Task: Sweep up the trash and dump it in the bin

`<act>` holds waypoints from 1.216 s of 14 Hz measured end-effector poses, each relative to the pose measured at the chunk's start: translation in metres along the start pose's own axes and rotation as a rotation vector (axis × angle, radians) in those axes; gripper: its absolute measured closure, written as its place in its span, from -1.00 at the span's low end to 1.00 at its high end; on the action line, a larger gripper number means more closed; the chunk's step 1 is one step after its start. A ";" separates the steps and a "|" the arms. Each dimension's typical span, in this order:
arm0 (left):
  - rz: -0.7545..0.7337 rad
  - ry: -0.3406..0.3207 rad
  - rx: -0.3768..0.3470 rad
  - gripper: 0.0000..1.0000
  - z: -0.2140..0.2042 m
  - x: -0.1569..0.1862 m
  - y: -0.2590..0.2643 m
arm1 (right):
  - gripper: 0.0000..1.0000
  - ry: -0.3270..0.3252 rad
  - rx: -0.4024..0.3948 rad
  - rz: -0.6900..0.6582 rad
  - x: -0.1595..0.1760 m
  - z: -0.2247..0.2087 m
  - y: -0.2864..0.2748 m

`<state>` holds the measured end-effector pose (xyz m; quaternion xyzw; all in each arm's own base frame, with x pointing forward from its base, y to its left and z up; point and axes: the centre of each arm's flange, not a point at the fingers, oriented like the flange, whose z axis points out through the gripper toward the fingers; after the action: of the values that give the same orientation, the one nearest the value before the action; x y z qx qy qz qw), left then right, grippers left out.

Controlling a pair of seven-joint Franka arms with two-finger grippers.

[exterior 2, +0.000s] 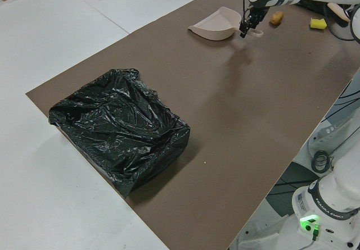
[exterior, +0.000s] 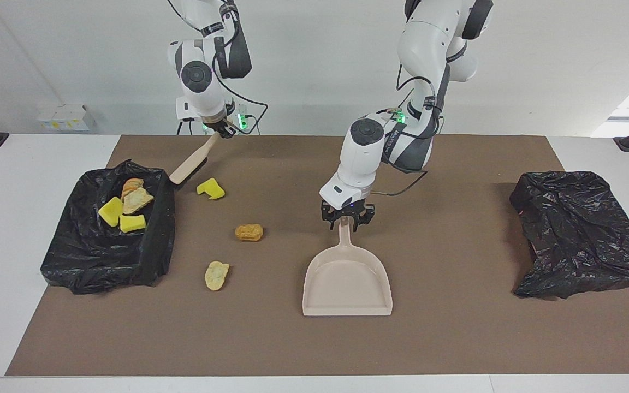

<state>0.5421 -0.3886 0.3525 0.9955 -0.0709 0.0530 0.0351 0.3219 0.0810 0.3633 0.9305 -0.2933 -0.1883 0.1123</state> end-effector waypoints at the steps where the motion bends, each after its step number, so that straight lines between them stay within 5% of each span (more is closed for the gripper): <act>1: 0.006 0.004 0.007 0.18 0.000 0.000 -0.001 | 0.48 0.009 0.014 -0.009 0.000 0.002 -0.006; 2: 0.012 0.008 0.015 0.37 -0.001 0.001 -0.002 | 0.48 0.022 0.029 -0.023 0.000 0.004 -0.014; 6: 0.087 -0.004 0.054 0.37 -0.012 0.002 -0.008 | 0.48 0.054 0.075 -0.075 -0.010 0.013 -0.051; 13: 0.540 -0.190 0.113 0.37 -0.051 -0.012 -0.041 | 0.48 0.056 0.174 -0.079 0.031 -0.026 -0.137; 17: 0.788 -0.232 0.090 0.37 -0.046 -0.010 -0.059 | 0.48 0.042 0.184 -0.099 0.036 -0.036 -0.187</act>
<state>0.5366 -0.3251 0.3930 0.8920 -0.4477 -0.0471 -0.0399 0.4582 0.2138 0.3258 0.9540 -0.2608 -0.1460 0.0230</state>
